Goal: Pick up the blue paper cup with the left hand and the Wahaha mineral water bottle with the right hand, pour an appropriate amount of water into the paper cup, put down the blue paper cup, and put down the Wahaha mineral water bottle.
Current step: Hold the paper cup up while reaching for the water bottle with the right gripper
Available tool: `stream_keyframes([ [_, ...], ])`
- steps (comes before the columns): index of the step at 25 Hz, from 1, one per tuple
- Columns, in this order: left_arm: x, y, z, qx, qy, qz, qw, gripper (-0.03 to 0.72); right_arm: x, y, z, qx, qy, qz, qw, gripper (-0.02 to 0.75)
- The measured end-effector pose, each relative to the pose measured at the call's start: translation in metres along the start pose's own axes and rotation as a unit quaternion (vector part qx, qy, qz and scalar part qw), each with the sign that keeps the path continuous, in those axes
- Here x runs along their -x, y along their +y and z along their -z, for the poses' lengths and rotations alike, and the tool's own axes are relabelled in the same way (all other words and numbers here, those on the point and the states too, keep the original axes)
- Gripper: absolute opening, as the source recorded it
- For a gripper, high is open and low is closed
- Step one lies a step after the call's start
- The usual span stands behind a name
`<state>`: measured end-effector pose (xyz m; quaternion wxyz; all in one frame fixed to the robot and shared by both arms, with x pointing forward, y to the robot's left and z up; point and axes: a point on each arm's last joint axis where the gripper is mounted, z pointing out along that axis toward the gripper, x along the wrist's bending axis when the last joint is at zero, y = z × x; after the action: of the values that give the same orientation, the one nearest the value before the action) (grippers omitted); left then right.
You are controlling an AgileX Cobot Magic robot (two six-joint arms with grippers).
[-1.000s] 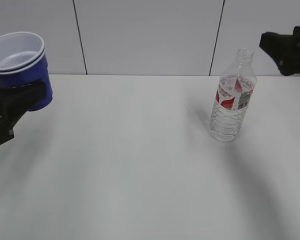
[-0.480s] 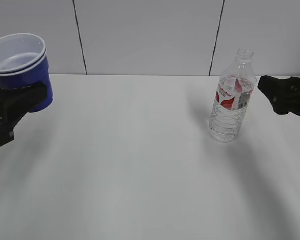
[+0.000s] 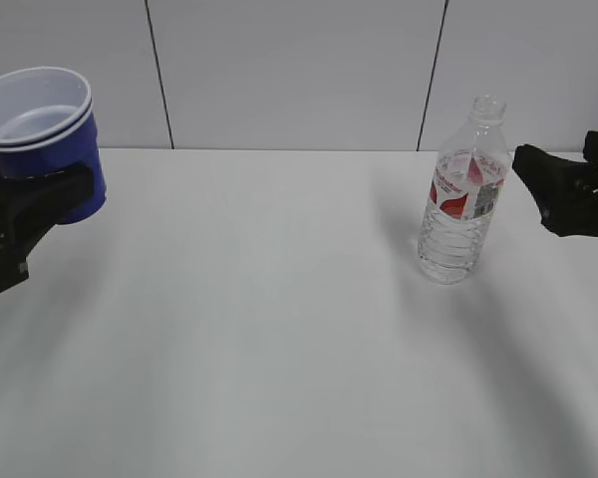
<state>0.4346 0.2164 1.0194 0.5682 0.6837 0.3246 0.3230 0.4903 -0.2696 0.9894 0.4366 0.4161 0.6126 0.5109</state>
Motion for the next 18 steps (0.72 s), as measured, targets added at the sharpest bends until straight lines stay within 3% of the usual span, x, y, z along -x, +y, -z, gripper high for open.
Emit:
stream_keyframes([
  [7, 0.000, 0.000, 0.000, 0.000, 0.000, 0.000, 1.000, 0.427, -0.003, 0.007, 0.004, 0.060, 0.010, -0.014, 0.998, 0.590],
  [12, 0.000, 0.000, 0.000, 0.000, 0.000, 0.000, 1.000, 0.427, -0.003, 0.008, 0.004, 0.068, 0.012, -0.027, 0.997, 0.566],
  [18, 0.000, 0.000, 0.000, 0.000, 0.000, 0.000, 1.000, 0.427, -0.003, 0.009, 0.005, 0.072, 0.012, -0.016, 0.997, 0.659],
])
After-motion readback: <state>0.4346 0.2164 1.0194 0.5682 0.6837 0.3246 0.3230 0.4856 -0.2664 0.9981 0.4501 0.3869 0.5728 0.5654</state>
